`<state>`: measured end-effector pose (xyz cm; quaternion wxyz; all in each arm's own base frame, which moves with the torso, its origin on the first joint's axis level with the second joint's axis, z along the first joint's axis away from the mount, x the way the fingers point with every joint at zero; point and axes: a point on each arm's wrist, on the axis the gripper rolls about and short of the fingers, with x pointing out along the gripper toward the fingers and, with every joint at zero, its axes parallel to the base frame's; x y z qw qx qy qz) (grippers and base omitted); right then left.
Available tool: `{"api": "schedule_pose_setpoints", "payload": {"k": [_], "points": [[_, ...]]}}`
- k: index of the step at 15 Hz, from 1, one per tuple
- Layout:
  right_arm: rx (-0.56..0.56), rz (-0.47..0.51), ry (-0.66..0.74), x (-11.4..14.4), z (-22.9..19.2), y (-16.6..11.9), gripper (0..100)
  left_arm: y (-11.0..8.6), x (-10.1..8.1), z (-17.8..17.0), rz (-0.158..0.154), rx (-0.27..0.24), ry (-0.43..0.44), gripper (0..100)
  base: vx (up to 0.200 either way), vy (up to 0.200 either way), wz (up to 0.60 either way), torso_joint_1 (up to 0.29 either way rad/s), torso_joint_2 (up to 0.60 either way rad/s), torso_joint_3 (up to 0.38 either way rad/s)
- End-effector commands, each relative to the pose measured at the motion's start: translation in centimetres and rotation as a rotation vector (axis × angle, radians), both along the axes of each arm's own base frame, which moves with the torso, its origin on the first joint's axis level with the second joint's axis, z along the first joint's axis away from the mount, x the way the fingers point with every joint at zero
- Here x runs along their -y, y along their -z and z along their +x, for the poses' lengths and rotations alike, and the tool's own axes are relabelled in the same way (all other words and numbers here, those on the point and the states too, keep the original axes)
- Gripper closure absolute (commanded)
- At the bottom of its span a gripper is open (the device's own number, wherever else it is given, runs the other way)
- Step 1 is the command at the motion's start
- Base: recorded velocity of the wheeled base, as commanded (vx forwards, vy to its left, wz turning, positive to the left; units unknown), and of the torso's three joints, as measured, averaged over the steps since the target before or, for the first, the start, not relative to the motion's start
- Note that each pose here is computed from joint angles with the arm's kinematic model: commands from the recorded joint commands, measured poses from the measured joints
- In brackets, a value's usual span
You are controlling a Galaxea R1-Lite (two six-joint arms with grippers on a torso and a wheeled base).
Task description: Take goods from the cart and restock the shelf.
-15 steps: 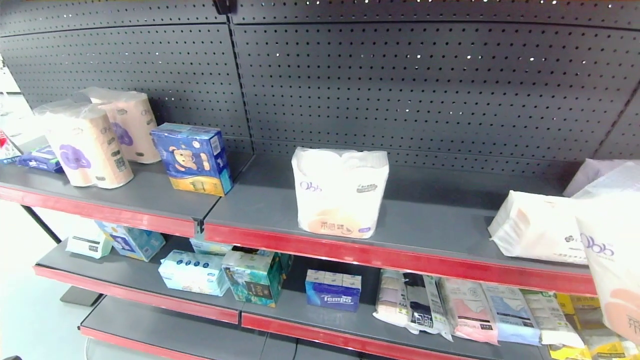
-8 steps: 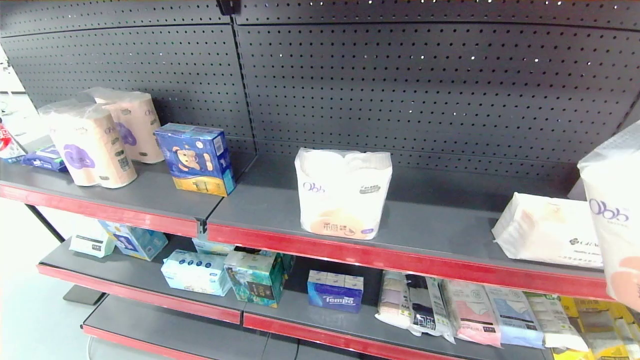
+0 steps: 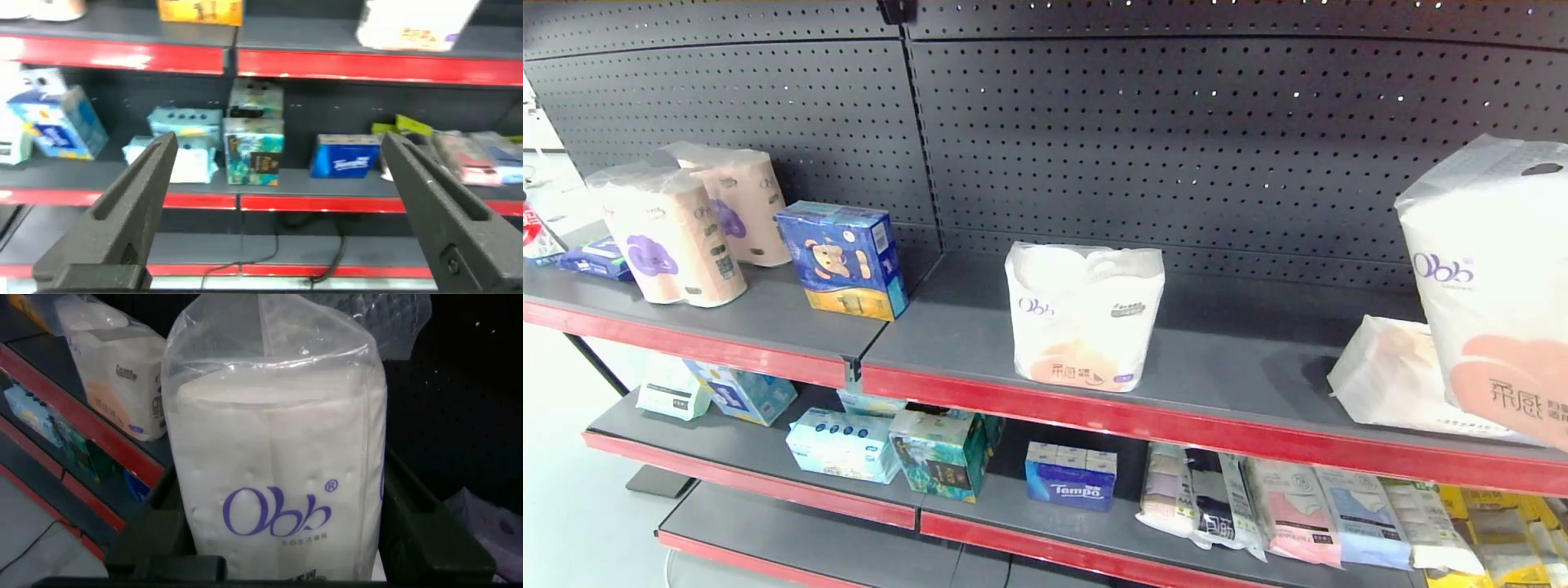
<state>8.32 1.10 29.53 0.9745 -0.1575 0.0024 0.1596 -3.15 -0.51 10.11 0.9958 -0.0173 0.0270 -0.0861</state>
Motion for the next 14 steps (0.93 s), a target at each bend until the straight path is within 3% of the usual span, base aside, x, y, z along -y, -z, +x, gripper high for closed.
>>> {"api": "schedule_pose_setpoints", "payload": {"k": [1,3,6,8,10,14], "points": [[-0.015,0.002,-0.002,0.0,0.3,0.2,100,1.5,-0.1,0.3,0.012,-0.033,-0.053,0,0.000,0.000,0.00,0.000,0.00,0.000],[-0.015,0.013,-0.001,0.0,0.4,0.0,100,1.6,-0.2,0.3,0.017,-0.008,-0.079,0,0.000,0.000,0.00,0.000,0.00,0.000],[-0.019,0.014,-0.001,-0.1,0.6,0.0,100,1.8,-0.6,0.3,0.018,0.023,-0.228,0,0.000,0.000,0.00,0.000,0.00,0.000],[-0.021,0.017,-0.001,-0.1,0.6,0.0,100,2.1,-0.6,0.9,0.022,0.097,-0.225,0,0.000,0.000,0.00,0.000,0.00,0.000],[-0.024,0.036,0.000,-0.1,0.6,0.0,100,2.6,-0.5,0.9,0.030,0.045,-0.199,0,0.000,0.000,0.00,0.000,0.00,0.000],[-0.023,0.042,0.002,-0.1,0.8,-0.3,100,2.5,-0.5,0.9,0.026,0.055,-0.153,0,0.000,0.000,0.00,0.000,0.00,0.000]]}}
